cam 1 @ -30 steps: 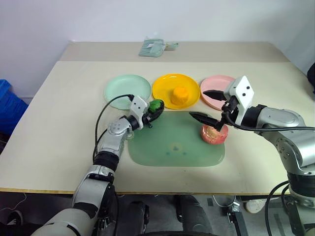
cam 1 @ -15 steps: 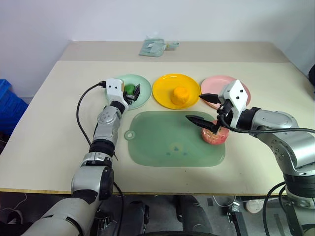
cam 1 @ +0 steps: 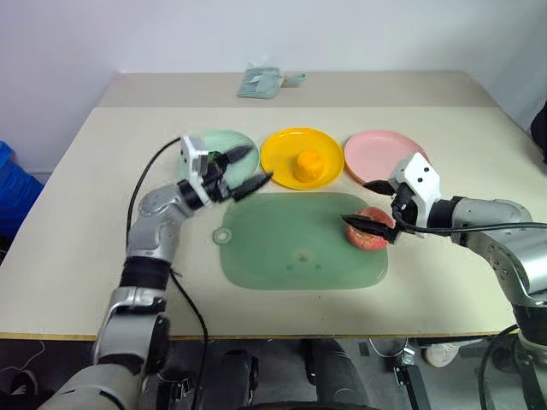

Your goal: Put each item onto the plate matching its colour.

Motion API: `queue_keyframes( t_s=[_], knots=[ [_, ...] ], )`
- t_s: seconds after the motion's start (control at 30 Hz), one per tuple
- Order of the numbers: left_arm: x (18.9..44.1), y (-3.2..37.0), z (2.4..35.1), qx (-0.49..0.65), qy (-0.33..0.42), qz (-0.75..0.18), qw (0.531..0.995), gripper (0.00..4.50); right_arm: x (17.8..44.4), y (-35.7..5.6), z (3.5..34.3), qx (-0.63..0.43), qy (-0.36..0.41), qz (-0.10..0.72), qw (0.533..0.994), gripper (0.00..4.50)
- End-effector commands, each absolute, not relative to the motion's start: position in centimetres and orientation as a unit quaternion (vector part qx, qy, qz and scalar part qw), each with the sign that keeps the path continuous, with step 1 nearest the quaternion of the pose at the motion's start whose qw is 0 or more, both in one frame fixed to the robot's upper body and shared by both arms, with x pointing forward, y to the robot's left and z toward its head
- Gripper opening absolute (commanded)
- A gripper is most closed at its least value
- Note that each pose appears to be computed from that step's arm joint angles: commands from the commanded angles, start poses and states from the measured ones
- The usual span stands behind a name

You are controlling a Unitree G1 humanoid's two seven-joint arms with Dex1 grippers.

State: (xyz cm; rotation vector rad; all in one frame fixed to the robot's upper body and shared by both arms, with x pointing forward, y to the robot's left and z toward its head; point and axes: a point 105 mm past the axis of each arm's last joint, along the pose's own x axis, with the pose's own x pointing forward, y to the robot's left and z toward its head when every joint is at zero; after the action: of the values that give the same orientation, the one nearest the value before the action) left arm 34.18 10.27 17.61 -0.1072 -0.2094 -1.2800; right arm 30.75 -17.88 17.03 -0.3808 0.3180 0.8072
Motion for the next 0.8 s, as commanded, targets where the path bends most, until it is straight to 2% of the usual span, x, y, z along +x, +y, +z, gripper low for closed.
queue_keyframes(
  t_s=[0.03, 0.23, 0.57, 0.8],
  knots=[
    [31.6, 10.6, 18.5, -0.039, -0.090, -0.666, 0.740, 4.47, 30.6, -19.2, 17.2, -0.195, 0.169, 0.376, 0.890, 4.50],
    [30.1, 11.2, 17.5, -0.037, -0.031, -0.699, 0.714, 4.47, 30.1, -20.3, 15.9, -0.184, 0.214, 0.363, 0.888, 4.50],
    [30.0, 10.6, 17.5, -0.042, -0.030, -0.700, 0.712, 4.47, 29.5, -20.1, 14.7, -0.134, 0.249, 0.368, 0.886, 4.50],
    [30.1, 10.4, 17.6, -0.035, -0.035, -0.693, 0.719, 4.47, 29.7, -19.3, 16.1, -0.107, 0.220, 0.379, 0.893, 4.50]
  ],
)
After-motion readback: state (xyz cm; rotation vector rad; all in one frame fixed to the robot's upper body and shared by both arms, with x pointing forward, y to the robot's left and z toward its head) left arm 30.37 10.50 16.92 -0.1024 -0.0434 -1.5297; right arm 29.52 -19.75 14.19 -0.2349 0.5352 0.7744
